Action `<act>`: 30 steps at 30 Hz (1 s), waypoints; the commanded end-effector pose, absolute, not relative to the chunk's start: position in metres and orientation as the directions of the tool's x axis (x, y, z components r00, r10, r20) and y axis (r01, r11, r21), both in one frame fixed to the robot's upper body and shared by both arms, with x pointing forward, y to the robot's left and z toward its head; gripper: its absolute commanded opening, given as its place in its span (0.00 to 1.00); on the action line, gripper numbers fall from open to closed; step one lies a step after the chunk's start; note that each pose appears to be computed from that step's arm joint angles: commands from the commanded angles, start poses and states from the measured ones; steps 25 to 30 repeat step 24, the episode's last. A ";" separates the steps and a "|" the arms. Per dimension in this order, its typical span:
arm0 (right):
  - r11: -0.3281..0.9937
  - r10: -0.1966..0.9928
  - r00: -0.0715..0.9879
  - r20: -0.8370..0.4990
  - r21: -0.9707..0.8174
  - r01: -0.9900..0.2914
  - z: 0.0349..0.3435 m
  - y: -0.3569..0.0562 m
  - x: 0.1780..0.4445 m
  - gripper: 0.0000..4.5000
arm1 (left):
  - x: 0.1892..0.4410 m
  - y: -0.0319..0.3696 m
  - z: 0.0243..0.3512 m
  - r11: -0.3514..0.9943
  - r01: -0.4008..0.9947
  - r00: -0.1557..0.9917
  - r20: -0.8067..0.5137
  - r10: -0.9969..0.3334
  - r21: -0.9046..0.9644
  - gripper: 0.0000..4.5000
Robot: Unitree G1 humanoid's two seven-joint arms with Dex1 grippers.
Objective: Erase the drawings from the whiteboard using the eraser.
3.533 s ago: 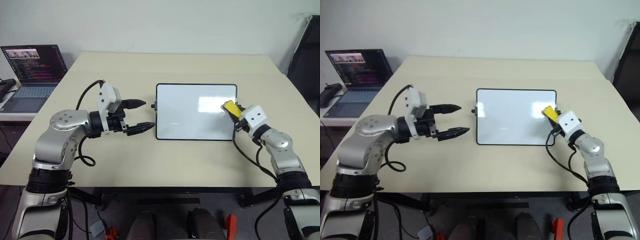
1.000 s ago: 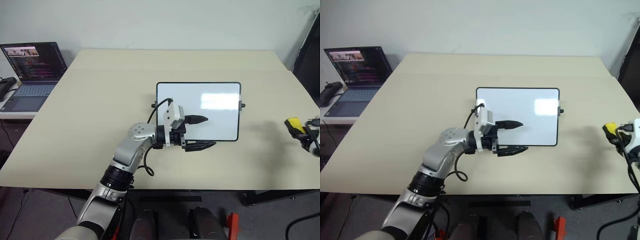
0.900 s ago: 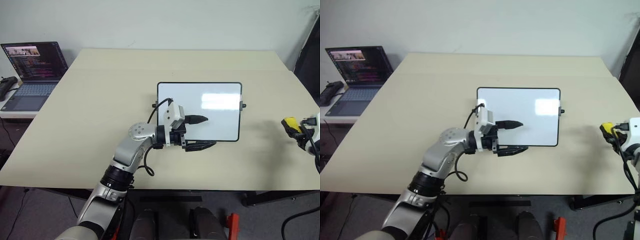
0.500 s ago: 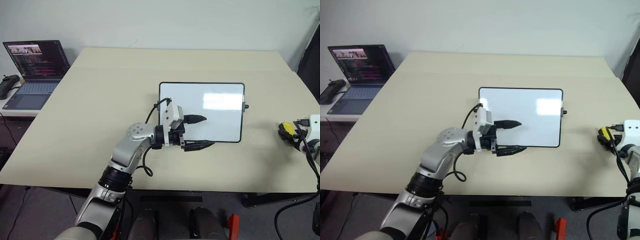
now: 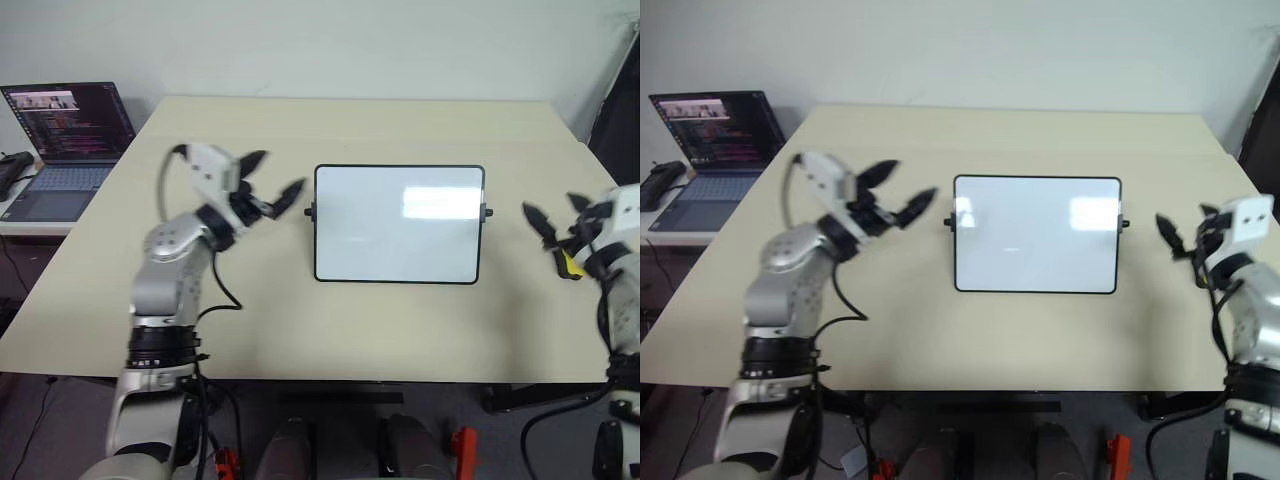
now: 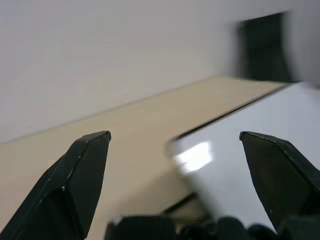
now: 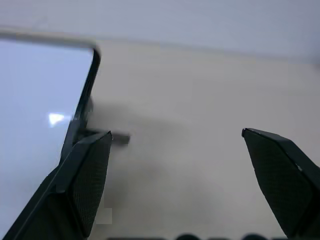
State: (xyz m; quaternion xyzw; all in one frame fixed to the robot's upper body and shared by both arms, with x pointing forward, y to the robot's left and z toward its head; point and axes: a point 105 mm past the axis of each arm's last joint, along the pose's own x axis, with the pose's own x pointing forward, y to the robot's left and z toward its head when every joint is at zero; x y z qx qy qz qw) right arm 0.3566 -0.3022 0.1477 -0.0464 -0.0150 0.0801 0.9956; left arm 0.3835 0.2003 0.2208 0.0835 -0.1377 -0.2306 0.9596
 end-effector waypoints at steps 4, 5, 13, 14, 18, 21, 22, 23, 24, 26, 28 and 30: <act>0.986 0.107 0.992 0.069 -0.135 -0.097 0.128 -0.292 0.359 1.00 | 0.389 0.227 0.198 0.929 0.286 0.914 0.226 -0.338 0.234 1.00; 0.987 0.096 0.994 0.061 -0.133 -0.087 0.122 -0.291 0.359 1.00 | 0.390 0.230 0.193 0.938 0.267 0.922 0.224 -0.315 0.222 1.00; 0.997 -0.008 0.993 0.114 -0.073 0.016 0.109 -0.289 0.362 1.00 | 0.393 0.213 0.138 0.955 0.247 0.948 0.163 -0.273 0.162 1.00; 0.998 -0.014 0.993 0.118 -0.056 0.020 0.108 -0.288 0.363 1.00 | 0.393 0.210 0.134 0.953 0.253 0.948 0.156 -0.279 0.166 1.00; 0.999 -0.027 0.993 0.117 -0.025 0.030 0.103 -0.285 0.367 1.00 | 0.391 0.194 0.117 0.946 0.287 0.943 0.126 -0.307 0.151 1.00; 0.996 -0.086 0.989 0.122 0.041 0.082 0.097 -0.288 0.370 1.00 | 0.381 0.178 0.098 0.929 0.342 0.931 0.086 -0.355 0.138 1.00; 0.994 -0.095 0.987 0.128 0.057 0.088 0.097 -0.288 0.371 1.00 | 0.380 0.177 0.096 0.928 0.348 0.929 0.081 -0.360 0.129 1.00; 0.992 -0.106 0.987 0.120 0.079 0.097 0.094 -0.288 0.372 1.00 | 0.381 0.177 0.092 0.932 0.343 0.933 0.069 -0.353 0.118 1.00; 0.990 -0.113 0.987 0.112 0.092 0.103 0.091 -0.288 0.373 1.00 | 0.382 0.177 0.089 0.934 0.339 0.936 0.060 -0.347 0.114 1.00; 0.990 -0.113 0.987 0.112 0.092 0.103 0.091 -0.288 0.373 1.00 | 0.382 0.177 0.089 0.934 0.339 0.936 0.060 -0.347 0.114 1.00; 0.990 -0.113 0.987 0.112 0.092 0.103 0.091 -0.288 0.373 1.00 | 0.382 0.177 0.089 0.934 0.339 0.936 0.060 -0.347 0.114 1.00; 0.990 -0.113 0.987 0.112 0.092 0.103 0.091 -0.288 0.373 1.00 | 0.382 0.177 0.089 0.934 0.339 0.936 0.060 -0.347 0.114 1.00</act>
